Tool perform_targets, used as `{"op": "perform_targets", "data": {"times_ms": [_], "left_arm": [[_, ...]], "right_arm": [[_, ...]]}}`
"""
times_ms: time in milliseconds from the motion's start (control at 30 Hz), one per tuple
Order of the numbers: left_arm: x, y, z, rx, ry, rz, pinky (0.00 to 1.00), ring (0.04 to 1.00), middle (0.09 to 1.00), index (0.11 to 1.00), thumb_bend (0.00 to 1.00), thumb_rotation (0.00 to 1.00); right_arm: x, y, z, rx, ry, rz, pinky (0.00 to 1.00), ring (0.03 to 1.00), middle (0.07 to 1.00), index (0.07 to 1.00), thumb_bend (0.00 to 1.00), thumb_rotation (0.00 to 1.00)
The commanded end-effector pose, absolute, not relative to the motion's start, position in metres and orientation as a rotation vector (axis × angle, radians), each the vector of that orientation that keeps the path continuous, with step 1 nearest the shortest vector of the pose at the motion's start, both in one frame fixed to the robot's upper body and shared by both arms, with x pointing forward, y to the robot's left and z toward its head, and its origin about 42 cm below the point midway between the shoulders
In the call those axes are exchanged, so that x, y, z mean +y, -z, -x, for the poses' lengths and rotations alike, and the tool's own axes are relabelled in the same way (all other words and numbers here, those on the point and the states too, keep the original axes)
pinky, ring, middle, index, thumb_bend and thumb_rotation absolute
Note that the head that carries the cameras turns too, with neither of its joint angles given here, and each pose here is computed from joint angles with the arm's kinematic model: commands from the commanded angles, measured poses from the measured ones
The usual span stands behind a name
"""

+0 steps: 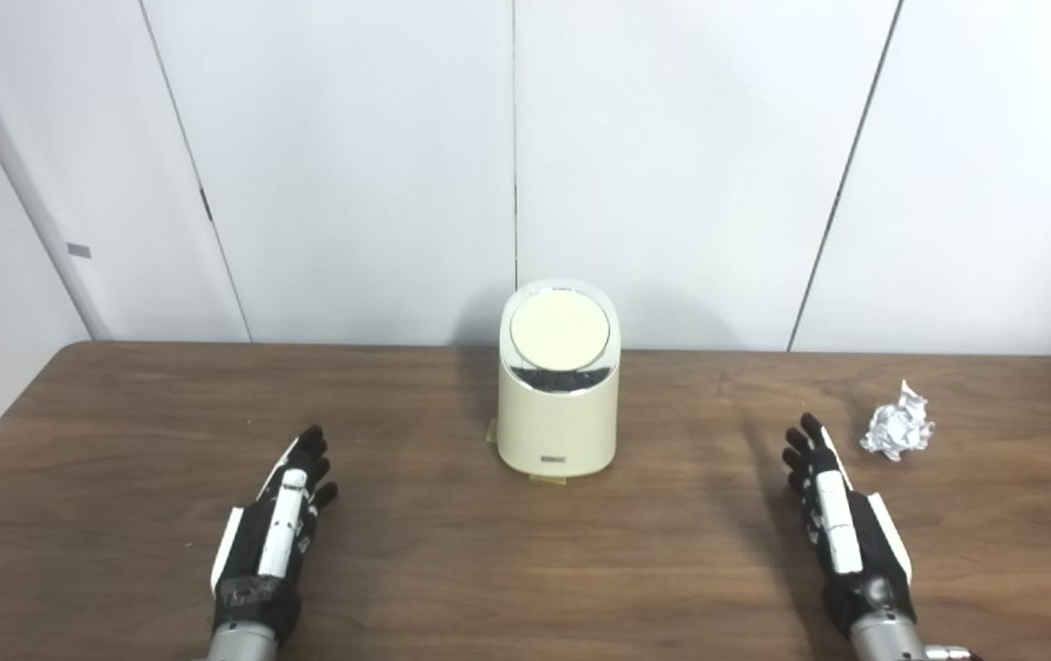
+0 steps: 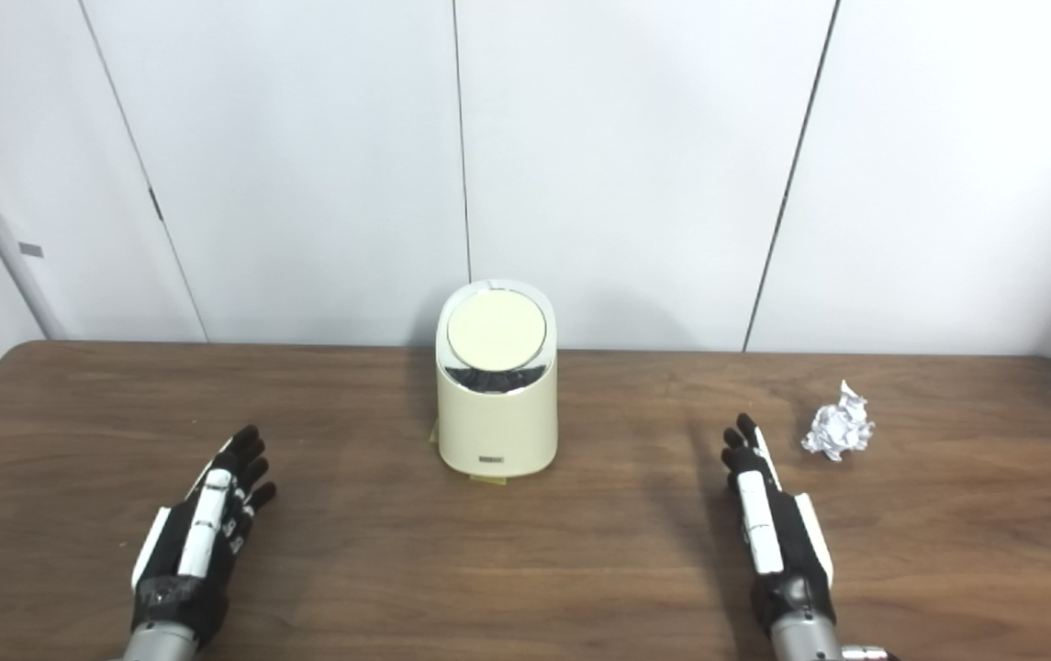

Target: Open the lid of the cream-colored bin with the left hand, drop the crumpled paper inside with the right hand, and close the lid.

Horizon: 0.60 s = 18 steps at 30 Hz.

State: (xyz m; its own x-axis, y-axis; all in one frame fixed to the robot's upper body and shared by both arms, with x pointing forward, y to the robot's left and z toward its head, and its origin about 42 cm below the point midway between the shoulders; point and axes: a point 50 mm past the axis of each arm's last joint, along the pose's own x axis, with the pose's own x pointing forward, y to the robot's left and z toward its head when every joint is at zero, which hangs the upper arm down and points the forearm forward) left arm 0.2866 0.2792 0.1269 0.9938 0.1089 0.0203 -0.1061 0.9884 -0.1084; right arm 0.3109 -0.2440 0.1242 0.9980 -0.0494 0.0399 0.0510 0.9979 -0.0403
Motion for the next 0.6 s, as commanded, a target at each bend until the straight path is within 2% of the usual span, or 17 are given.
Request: {"op": "perform_targets", "data": {"times_ms": [0, 100, 267, 367, 400, 467, 567], "left_arm": [[0.279, -0.141, -0.292, -0.086, -0.077, 0.074, 1.0, 0.981, 0.97, 0.979, 0.4, 0.82], [0.279, -0.14, -0.29, -0.079, -0.062, 0.045, 1.0, 0.985, 0.975, 0.989, 0.48, 0.69], [0.276, -0.141, -0.287, -0.07, -0.055, 0.022, 0.99, 0.981, 0.964, 0.985, 0.52, 0.62], [0.272, -0.149, -0.288, -0.083, -0.053, 0.001, 0.97, 0.967, 0.958, 0.985, 0.56, 0.53], [0.27, -0.152, -0.29, -0.09, -0.047, 0.008, 0.95, 0.963, 0.956, 0.982, 0.6, 0.46], [0.264, -0.161, -0.297, -0.106, -0.031, 0.025, 0.93, 0.952, 0.947, 0.967, 0.65, 0.39], [0.254, -0.177, -0.308, -0.132, 0.007, 0.022, 0.92, 0.943, 0.939, 0.958, 0.68, 0.37]], "right_arm": [[-0.241, -0.142, -0.318, -0.12, 0.045, 0.038, 0.99, 0.966, 0.965, 0.984, 0.63, 1.0], [-0.239, -0.142, -0.317, -0.122, 0.037, 0.034, 0.99, 0.971, 0.969, 0.988, 0.61, 1.0], [-0.239, -0.14, -0.311, -0.119, 0.038, 0.026, 0.99, 0.973, 0.97, 0.986, 0.6, 1.0], [-0.241, -0.14, -0.307, -0.108, 0.049, 0.015, 0.98, 0.968, 0.965, 0.981, 0.61, 1.0], [-0.242, -0.139, -0.305, -0.102, 0.056, 0.009, 0.98, 0.963, 0.96, 0.975, 0.61, 1.0], [-0.243, -0.138, -0.303, -0.091, 0.063, 0.0, 0.99, 0.964, 0.962, 0.972, 0.62, 1.0], [-0.246, -0.135, -0.301, -0.086, 0.059, -0.007, 1.0, 0.973, 0.969, 0.974, 0.61, 1.0]]}}
